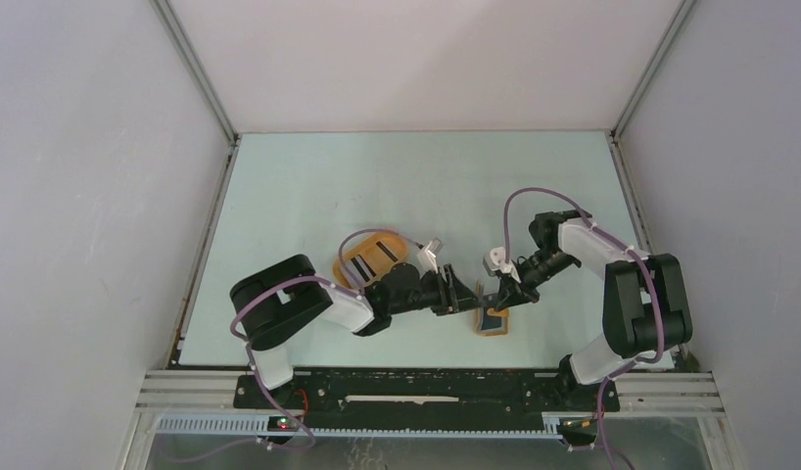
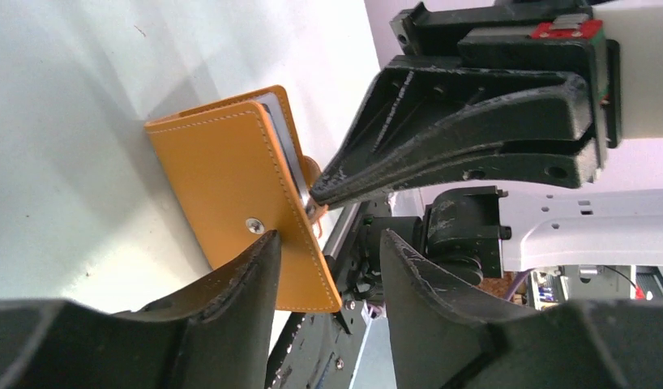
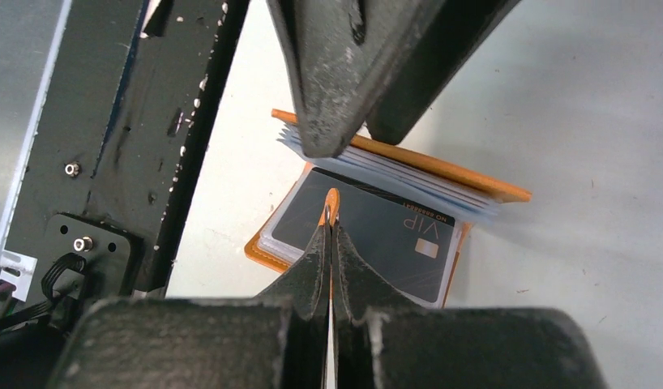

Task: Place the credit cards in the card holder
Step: Close the credit card at the center of the board.

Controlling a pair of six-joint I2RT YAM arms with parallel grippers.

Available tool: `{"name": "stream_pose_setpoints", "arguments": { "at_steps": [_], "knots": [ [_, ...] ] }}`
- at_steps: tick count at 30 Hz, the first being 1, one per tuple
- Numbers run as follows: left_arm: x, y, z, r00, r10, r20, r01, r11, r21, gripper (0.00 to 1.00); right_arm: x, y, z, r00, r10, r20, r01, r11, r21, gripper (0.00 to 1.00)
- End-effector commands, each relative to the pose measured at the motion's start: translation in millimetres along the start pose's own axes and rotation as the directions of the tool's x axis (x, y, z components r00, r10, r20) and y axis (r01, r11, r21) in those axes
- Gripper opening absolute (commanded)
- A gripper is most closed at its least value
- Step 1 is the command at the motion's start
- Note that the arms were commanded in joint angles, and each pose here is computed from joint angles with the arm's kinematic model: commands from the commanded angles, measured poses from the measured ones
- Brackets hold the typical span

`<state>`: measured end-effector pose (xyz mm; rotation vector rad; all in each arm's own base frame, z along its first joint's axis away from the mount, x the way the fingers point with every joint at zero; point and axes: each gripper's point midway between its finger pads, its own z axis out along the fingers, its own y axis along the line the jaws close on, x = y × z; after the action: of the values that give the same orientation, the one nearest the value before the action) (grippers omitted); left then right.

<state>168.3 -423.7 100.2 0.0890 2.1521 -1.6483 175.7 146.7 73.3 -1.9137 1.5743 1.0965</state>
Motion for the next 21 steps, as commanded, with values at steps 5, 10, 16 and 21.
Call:
{"name": "stream_pose_setpoints", "arguments": {
  "at_steps": [5,10,16,21],
  "knots": [
    [-1.7,11.6,17.7,0.998,0.056,-0.028,-0.059,0.992,-0.109,0.44,-10.7,12.8,-9.5,0.992,-0.087,0.096,0.091,0.995,-0.035,0.03],
    [-1.2,14.4,25.9,0.996,0.082,-0.045,-0.087,0.987,-0.135,0.34,-7.3,23.1,-18.0,0.986,-0.112,0.127,0.119,0.991,-0.054,0.01],
    [5.4,17.3,38.6,0.990,0.108,-0.095,-0.122,0.979,-0.163,0.33,2.7,31.0,-27.2,0.983,-0.082,0.166,0.096,0.992,-0.078,0.00],
    [14.7,16.8,48.9,0.981,0.122,-0.150,-0.146,0.975,-0.166,0.32,3.4,28.9,-31.4,0.984,-0.030,0.175,0.041,0.998,-0.057,0.00]
  ]
}}
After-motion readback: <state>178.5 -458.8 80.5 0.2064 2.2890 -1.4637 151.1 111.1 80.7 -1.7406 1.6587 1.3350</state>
